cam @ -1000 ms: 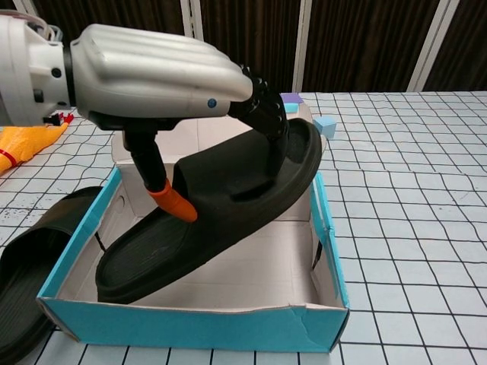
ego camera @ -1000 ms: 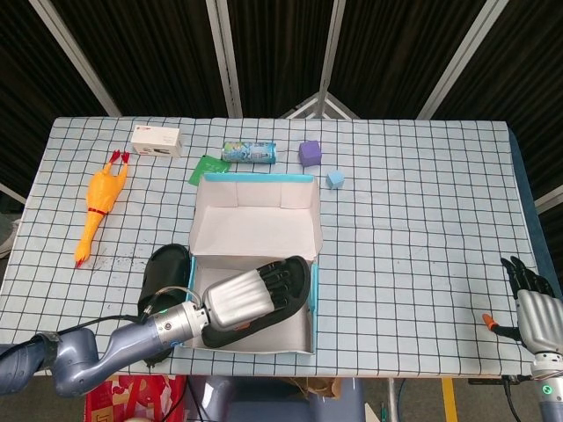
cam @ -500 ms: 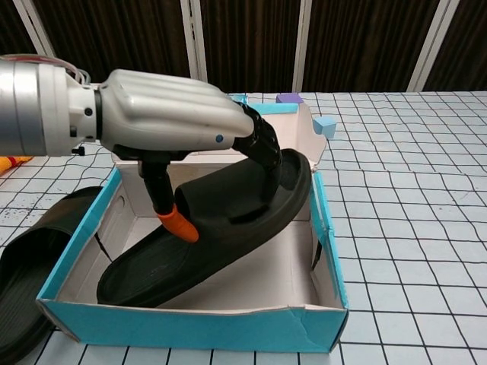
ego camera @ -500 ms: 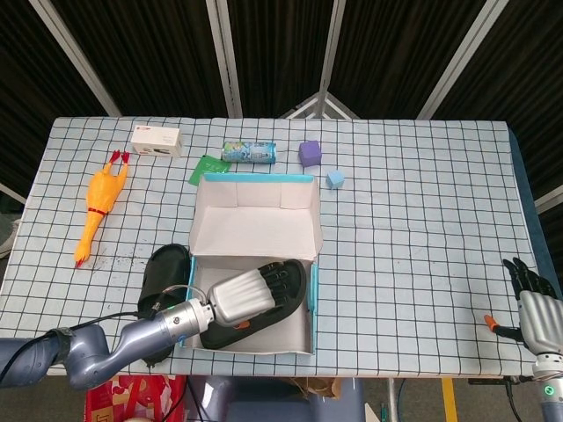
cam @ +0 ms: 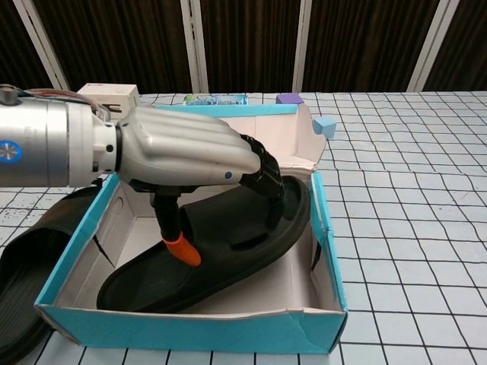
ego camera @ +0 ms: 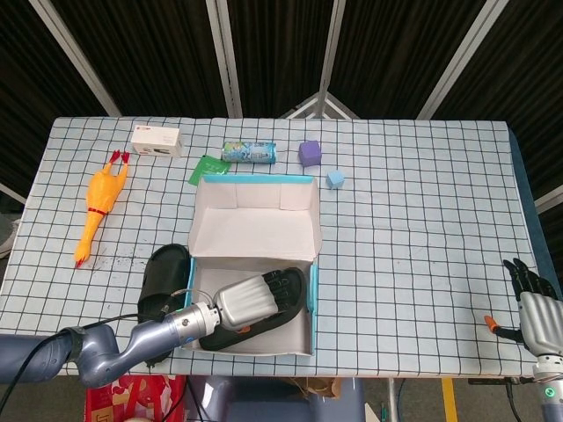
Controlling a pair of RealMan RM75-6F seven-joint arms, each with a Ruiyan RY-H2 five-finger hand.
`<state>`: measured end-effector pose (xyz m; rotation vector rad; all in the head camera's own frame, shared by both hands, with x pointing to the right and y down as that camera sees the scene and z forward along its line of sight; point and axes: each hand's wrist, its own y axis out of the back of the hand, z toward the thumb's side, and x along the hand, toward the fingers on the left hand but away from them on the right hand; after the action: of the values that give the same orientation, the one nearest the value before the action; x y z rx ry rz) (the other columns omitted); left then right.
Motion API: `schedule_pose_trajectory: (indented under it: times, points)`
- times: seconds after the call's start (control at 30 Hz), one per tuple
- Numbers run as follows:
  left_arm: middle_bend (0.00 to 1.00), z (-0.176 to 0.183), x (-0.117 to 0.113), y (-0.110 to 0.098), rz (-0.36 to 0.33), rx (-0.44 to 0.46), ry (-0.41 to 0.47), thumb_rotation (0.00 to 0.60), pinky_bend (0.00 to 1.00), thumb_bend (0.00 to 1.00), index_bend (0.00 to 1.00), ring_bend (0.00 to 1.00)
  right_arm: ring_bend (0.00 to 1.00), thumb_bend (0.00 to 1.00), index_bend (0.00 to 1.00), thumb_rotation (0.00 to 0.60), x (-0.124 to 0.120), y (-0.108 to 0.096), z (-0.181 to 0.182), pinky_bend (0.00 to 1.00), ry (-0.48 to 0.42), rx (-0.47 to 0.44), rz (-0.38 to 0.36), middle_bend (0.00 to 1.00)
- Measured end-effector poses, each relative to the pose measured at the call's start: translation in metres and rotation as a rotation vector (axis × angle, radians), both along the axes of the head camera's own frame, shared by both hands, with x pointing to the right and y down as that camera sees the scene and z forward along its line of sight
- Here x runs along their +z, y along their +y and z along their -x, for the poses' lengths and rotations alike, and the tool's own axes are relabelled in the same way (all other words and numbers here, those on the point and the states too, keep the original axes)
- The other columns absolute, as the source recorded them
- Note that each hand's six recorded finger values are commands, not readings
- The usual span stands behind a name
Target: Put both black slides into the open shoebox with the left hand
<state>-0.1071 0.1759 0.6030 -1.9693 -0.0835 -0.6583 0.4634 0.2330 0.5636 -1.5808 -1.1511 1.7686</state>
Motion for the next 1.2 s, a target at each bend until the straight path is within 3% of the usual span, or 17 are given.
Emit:
schedule_pose_trajectory:
  times: [0.6, 0.7, 0.77, 0.93, 1.2]
  points:
    - [0.54, -0.008, 0.023, 0.005, 0.041, 0.0, -0.039, 0.6, 0.11, 0.55, 0.29, 0.12, 0.1, 0.25, 0.0, 0.6, 0.002, 0.0, 0.0, 0.11, 0.002, 0.002, 0.007, 0.02]
    - [0.46, -0.009, 0.026, 0.006, 0.041, 0.011, -0.054, 0.6, 0.11, 0.49, 0.28, 0.09, 0.1, 0.25, 0.0, 0.6, 0.002, 0.0, 0.0, 0.11, 0.002, 0.001, 0.008, 0.02]
    - [0.31, -0.009, 0.027, 0.007, 0.046, 0.016, -0.065, 0.6, 0.07, 0.39, 0.24, 0.04, 0.1, 0.25, 0.0, 0.6, 0.001, -0.001, 0.0, 0.11, 0.002, 0.0, 0.007, 0.02]
    - [0.08, -0.007, 0.026, 0.006, 0.045, 0.029, -0.093, 0.6, 0.0, 0.29, 0.16, 0.0, 0.1, 0.25, 0.0, 0.6, 0.001, -0.001, 0.0, 0.11, 0.002, 0.002, 0.008, 0.02]
    - [0.0, -0.006, 0.02, 0.002, 0.05, 0.022, -0.123, 0.6, 0.0, 0.18, 0.07, 0.0, 0.1, 0.25, 0.0, 0.6, 0.002, -0.002, 0.0, 0.11, 0.002, 0.002, 0.012, 0.02]
